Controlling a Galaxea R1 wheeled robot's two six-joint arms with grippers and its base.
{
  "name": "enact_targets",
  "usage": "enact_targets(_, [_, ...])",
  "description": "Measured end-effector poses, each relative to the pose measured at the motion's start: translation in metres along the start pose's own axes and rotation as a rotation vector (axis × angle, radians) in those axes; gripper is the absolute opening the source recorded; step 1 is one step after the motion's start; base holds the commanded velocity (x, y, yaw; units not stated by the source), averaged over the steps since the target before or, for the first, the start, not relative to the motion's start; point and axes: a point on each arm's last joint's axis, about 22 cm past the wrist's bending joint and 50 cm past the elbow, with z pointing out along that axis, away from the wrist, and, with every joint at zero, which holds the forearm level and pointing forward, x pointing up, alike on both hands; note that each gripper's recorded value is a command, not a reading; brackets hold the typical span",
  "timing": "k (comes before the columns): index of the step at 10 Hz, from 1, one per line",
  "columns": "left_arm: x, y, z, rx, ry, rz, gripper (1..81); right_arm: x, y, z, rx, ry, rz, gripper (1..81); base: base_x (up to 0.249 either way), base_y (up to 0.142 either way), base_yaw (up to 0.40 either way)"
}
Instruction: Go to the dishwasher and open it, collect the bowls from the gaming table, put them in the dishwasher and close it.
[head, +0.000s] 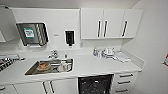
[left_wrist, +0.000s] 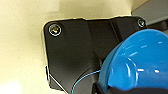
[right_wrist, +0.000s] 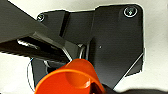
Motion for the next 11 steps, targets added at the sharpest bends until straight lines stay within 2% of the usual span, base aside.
enact_targets(3, [-0.006, 0.0, 0.0, 0.001, -0.007, -0.002, 1.0, 0.0, 0.0, 0.0, 0.0, 0.001, 0.0, 1.0, 0.053, 0.0, 0.0])
enact_targets(5, [0.001, 0.0, 0.0, 0.0, 0.001, 0.0, 1.0, 0.003, 0.001, 0.0, -0.002, 0.001, 0.004, 1.0, 0.0, 0.0, 0.0])
enact_targets(8, [-0.011, 0.0, -0.001, -0.001, -0.011, -0.003, 1.0, -0.004, 0.007, -0.001, -0.008, -0.026, 0.01, 1.0, 0.0, 0.0, 0.0])
enact_targets(9, [-0.008, 0.002, -0.002, -0.022, 0.0, -0.004, 1.0, -0.005, 0.012, -0.003, -0.015, -0.028, 0.009, 1.0, 0.0, 0.0, 0.0])
enact_targets(11, [-0.005, -0.004, -0.007, -0.041, 0.016, -0.003, 1.0, -0.007, 0.019, -0.006, -0.019, -0.029, 0.008, 1.0, 0.0, 0.0, 0.0])
